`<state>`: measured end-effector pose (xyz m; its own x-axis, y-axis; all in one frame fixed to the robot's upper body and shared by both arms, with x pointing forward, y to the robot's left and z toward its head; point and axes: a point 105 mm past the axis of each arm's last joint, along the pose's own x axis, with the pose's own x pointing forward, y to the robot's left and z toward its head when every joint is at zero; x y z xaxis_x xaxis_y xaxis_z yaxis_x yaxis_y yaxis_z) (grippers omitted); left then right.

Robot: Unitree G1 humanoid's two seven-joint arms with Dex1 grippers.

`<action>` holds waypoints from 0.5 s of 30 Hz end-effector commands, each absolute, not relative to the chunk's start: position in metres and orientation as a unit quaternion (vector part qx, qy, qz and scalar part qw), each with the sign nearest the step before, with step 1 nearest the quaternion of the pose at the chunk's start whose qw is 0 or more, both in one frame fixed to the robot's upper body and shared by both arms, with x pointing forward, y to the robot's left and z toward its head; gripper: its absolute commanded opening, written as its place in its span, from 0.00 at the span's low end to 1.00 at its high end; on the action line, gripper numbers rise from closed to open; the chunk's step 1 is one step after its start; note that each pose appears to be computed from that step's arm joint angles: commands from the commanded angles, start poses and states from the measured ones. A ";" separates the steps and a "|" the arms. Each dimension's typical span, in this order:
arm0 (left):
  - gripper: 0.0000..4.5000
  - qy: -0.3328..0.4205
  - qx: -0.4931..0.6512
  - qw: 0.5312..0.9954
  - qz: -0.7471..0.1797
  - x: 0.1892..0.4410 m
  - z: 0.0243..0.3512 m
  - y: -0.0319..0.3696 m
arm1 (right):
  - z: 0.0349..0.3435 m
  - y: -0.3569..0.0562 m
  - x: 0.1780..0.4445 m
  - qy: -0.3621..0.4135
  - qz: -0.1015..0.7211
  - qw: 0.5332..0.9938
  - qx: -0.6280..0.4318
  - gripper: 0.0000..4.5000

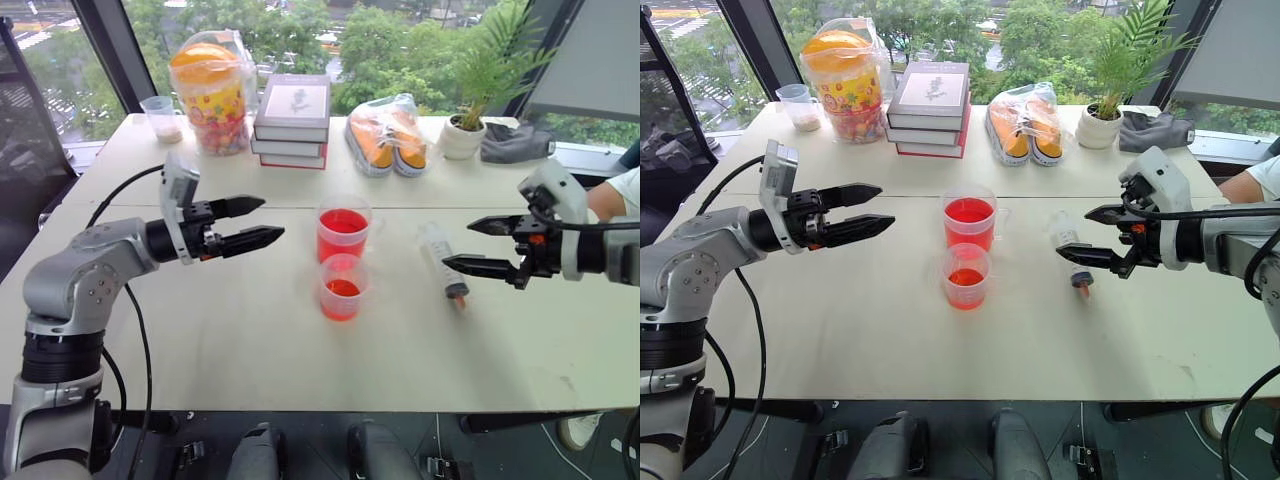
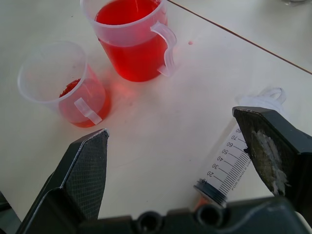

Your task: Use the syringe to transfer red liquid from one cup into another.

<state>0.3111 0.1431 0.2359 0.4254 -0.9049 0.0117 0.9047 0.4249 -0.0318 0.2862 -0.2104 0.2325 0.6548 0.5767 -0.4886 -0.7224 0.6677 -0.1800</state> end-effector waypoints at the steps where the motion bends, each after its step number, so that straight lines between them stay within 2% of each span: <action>1: 1.00 -0.028 0.004 0.846 -0.533 0.314 0.249 0.142 | 0.243 -0.211 0.286 0.180 0.359 0.893 -0.202 0.99; 15: 1.00 -0.034 0.014 0.839 -0.543 0.319 0.254 0.138 | 0.238 -0.214 0.286 0.179 0.347 0.898 -0.202 0.99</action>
<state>0.3208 0.1380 0.2414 0.4141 -0.9099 0.0227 0.9102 0.4143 0.0024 0.2874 -0.2137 0.2277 0.6690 0.5557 -0.4935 -0.7063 0.6821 -0.1894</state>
